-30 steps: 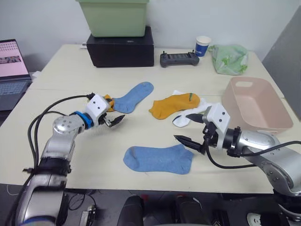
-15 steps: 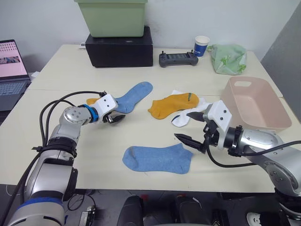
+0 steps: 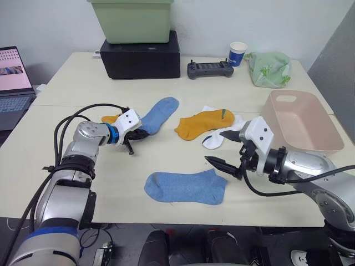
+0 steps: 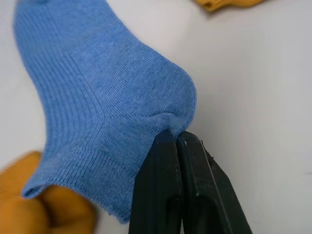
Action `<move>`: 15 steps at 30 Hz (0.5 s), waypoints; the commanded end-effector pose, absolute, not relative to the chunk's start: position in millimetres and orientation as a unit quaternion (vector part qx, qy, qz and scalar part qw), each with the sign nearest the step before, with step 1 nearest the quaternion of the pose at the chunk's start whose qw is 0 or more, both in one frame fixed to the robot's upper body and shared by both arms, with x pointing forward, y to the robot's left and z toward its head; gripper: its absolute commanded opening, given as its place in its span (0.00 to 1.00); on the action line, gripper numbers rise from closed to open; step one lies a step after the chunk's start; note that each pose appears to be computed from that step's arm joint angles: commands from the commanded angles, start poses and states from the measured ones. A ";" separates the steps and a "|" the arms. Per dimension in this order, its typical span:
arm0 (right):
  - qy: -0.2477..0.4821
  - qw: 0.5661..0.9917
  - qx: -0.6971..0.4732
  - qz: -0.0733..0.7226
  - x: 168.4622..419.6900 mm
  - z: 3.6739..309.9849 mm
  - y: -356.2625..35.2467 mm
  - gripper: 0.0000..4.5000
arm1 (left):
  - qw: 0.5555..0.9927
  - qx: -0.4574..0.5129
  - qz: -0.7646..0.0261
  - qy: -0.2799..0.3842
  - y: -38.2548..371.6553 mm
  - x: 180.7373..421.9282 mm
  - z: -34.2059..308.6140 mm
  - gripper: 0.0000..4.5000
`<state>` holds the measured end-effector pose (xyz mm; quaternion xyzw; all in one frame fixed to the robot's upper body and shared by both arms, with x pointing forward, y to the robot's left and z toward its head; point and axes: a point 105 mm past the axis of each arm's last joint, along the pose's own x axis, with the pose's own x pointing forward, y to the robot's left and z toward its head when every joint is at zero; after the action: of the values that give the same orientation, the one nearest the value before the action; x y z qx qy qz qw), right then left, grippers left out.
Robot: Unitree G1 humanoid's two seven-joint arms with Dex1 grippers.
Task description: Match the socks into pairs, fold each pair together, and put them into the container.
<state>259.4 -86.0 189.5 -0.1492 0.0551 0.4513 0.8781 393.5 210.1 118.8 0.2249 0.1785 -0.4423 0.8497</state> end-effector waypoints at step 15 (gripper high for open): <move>0.054 0.880 -0.180 0.436 256.6 191.3 -96.8 1.00 | 0.775 -0.056 -0.592 0.215 101.0 313.5 167.2 0.01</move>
<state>258.7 -93.8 183.1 -0.1640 0.0731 0.4429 0.8784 316.5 109.5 159.8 -0.0519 0.2255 -0.5835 0.7785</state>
